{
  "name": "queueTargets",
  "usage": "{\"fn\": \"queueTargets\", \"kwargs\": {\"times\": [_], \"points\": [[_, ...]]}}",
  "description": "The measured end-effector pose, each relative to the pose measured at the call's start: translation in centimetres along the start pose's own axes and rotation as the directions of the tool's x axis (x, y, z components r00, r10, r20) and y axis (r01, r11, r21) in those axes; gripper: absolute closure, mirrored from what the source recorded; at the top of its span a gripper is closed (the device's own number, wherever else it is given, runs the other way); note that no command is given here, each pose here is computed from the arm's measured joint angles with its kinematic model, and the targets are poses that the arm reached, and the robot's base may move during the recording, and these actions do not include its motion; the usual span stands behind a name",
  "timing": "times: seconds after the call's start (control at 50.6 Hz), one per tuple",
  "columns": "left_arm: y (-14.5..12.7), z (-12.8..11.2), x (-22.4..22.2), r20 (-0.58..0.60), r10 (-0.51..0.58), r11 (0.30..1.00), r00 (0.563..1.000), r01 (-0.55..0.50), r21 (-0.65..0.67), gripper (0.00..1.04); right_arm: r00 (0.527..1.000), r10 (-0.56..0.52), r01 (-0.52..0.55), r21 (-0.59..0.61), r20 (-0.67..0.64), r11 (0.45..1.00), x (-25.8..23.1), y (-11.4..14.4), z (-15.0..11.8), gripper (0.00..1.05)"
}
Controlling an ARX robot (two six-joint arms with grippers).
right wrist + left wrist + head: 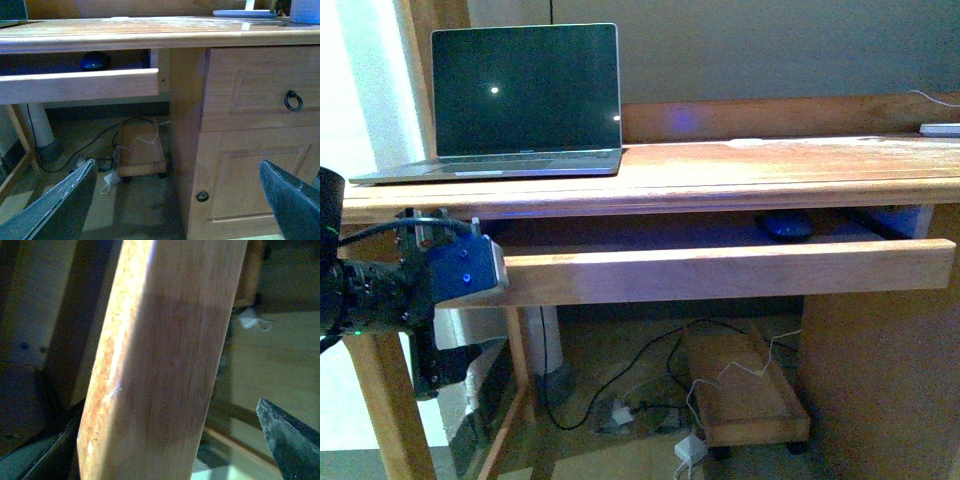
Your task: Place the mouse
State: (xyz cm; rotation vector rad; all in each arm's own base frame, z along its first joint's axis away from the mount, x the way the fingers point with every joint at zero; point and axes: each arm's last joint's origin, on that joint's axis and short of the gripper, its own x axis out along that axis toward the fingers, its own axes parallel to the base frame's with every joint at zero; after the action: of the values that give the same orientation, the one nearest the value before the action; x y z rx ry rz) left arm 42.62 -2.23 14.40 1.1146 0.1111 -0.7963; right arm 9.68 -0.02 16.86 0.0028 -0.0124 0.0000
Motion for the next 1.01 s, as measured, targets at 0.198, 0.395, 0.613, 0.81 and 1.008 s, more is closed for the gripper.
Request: {"fn": "queueTargets", "kwargs": {"times": [0.198, 0.395, 0.613, 0.81, 1.008], "points": [[-1.2, 2.4, -3.7, 0.103, -0.164, 0.952, 0.981, 0.185, -0.243, 0.08, 1.000, 0.000, 0.000, 0.000, 0.000, 1.000, 0.0, 0.0, 0.0, 0.07], [-2.7, 5.3, -6.6, 0.265, -0.190, 0.839, 0.945, 0.296, -0.456, 0.08, 1.000, 0.000, 0.000, 0.000, 0.000, 1.000, 0.0, 0.0, 0.0, 0.07], [-2.4, 8.8, -9.7, 0.362, -0.072, 0.654, 0.929, 0.318, -0.687, 0.08, 1.000, 0.000, 0.000, 0.000, 0.000, 1.000, 0.0, 0.0, 0.0, 0.07], [0.9, 14.8, -15.4, 0.339, 0.306, 0.538, 0.890, 0.131, -0.832, 0.08, 1.000, 0.000, 0.000, 0.000, 0.000, 1.000, 0.0, 0.0, 0.0, 0.07], [-3.0, 16.5, -20.2, 0.163, 0.475, 0.306, 0.865, 0.012, -0.952, 0.08, 1.000, 0.000, 0.000, 0.000, 0.000, 1.000, 0.0, 0.0, 0.0, 0.07]]}}
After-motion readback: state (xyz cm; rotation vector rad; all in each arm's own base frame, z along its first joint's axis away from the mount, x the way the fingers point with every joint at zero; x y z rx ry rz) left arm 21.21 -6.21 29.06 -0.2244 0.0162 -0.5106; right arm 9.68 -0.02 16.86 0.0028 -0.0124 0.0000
